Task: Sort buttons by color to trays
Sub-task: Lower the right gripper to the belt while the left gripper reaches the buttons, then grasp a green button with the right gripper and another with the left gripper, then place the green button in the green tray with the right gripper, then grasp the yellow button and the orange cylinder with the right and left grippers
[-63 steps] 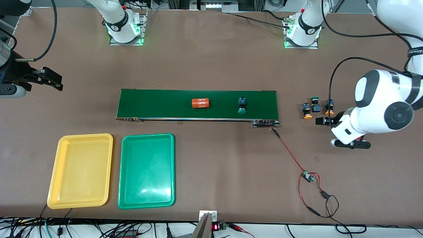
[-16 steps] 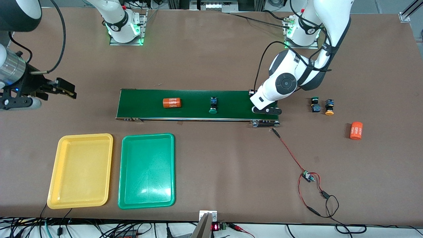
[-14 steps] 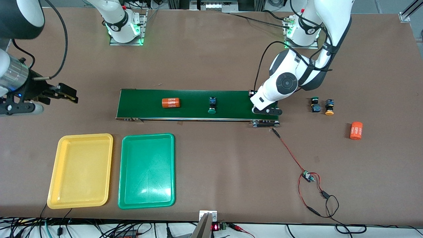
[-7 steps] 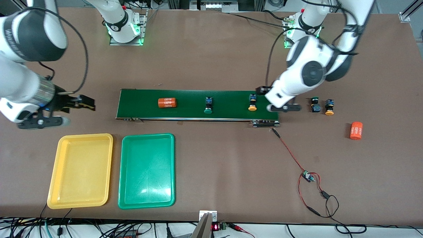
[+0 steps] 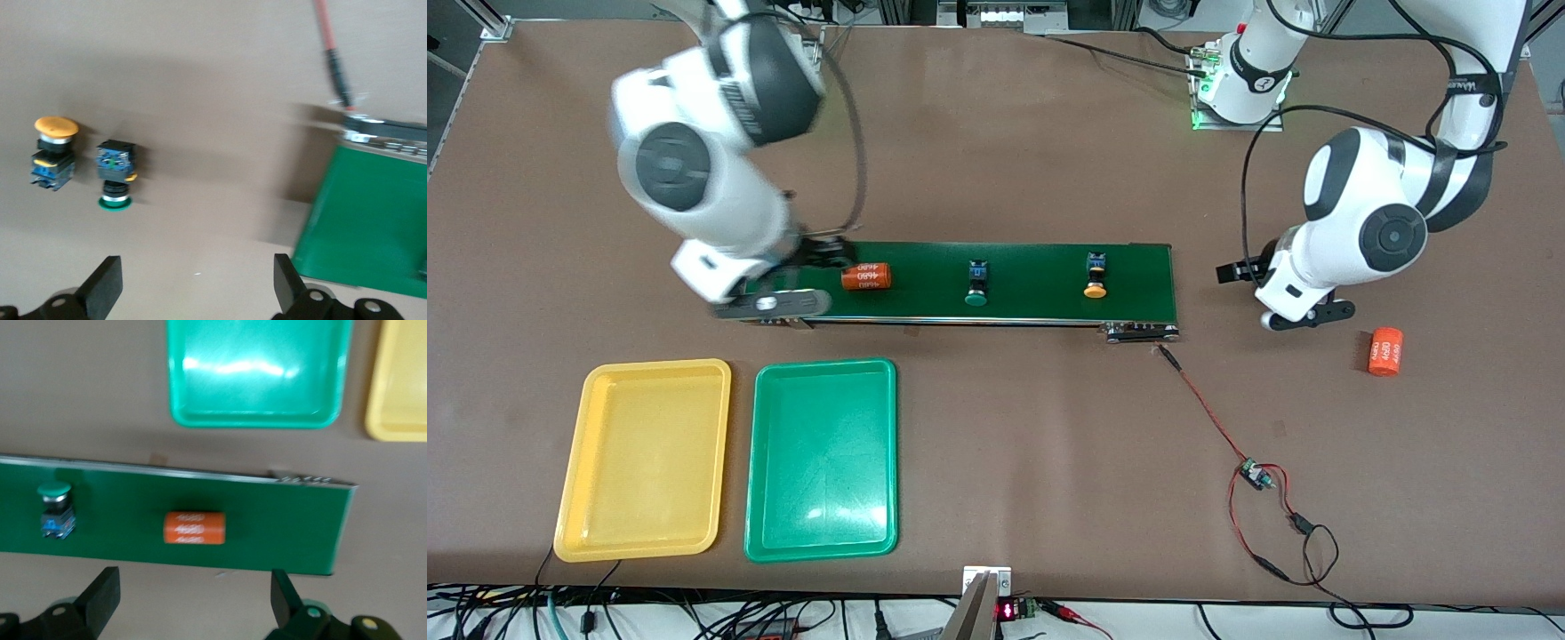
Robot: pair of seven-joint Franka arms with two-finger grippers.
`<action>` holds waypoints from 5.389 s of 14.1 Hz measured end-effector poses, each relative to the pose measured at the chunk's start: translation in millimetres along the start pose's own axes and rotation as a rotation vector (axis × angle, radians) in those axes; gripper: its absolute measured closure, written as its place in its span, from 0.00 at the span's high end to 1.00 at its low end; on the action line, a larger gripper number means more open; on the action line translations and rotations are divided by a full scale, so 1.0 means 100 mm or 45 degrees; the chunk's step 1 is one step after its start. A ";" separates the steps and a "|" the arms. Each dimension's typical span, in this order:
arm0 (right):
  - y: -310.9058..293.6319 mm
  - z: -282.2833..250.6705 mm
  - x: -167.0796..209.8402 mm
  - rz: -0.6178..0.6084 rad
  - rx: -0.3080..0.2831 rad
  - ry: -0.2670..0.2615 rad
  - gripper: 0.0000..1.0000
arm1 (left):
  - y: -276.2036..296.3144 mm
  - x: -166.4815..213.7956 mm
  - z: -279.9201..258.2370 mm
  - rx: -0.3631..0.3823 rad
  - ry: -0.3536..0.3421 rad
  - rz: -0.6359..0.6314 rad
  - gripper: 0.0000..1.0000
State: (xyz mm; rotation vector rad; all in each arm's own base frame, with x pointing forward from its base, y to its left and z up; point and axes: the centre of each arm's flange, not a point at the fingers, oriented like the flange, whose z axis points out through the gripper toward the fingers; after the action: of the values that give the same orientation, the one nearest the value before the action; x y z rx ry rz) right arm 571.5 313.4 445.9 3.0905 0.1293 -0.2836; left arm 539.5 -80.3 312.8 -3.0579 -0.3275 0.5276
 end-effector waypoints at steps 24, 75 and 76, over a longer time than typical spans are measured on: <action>-1.36 1.88 0.03 0.309 -0.006 -0.056 1.00 | -0.76 0.40 1.45 0.133 -0.020 0.262 0.42; -0.43 1.15 0.68 0.181 0.148 0.054 1.00 | -2.22 1.37 0.65 0.187 0.395 0.797 1.00; -0.60 1.15 0.55 0.207 0.140 0.044 1.00 | -2.27 1.38 0.65 0.194 0.394 0.799 1.00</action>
State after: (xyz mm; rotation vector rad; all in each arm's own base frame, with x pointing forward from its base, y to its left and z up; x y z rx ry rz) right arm 599.1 372.5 321.2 3.1901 -0.1413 -0.2387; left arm 599.4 169.7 218.9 -2.9745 0.6616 0.0646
